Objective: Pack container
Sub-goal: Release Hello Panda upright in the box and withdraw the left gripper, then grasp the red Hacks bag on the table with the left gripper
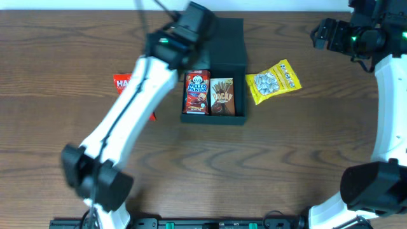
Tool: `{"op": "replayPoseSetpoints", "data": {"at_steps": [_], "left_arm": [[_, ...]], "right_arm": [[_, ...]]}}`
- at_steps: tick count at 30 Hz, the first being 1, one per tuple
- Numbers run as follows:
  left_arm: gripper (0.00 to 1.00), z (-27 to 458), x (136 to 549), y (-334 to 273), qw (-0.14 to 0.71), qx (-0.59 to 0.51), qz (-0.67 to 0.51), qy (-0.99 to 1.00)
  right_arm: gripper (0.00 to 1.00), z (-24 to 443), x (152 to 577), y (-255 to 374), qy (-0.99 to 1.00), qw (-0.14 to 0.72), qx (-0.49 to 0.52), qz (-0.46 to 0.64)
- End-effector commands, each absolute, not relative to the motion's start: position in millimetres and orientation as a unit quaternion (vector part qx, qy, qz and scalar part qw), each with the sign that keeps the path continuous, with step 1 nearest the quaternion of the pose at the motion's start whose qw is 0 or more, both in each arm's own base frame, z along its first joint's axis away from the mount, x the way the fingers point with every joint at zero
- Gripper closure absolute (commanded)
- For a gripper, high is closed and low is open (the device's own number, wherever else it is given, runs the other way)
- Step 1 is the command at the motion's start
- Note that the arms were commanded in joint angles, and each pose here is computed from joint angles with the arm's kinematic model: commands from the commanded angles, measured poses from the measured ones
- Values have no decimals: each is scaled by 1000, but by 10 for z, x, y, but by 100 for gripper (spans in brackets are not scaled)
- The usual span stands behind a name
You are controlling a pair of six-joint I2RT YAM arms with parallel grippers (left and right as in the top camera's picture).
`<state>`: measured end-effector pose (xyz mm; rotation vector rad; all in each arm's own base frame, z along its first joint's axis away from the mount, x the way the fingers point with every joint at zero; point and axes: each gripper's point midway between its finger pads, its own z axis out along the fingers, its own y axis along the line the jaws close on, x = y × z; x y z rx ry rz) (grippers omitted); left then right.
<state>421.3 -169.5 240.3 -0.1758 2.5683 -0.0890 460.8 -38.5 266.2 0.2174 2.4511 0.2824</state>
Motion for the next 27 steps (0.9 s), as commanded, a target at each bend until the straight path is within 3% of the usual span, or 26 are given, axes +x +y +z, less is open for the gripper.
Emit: {"op": "replayPoseSetpoints", "data": {"at_steps": [1, 12, 14, 15, 22, 27], "left_arm": [[94, 2301, 4251, -1017, 268, -145, 60, 950], [93, 1420, 3829, -245, 105, -217, 73, 968], [81, 1219, 3754, -215, 86, -222, 69, 969], [63, 1106, 3715, -220, 77, -224, 66, 969], [11, 599, 3585, -337, 54, -227, 28, 972], [3, 477, 3664, -269, 83, -229, 41, 969]], "right_arm": [[1, 2766, 4601, -391, 931, 338, 82, 111], [1, 2765, 4600, -391, 932, 338, 74, 108], [1, 2766, 4602, -392, 932, 339, 74, 108], [1, 2767, 4602, -392, 932, 339, 74, 107], [1, 2772, 4609, -389, 931, 340, 73, 108], [1, 2770, 4607, -389, 931, 340, 73, 108]]}}
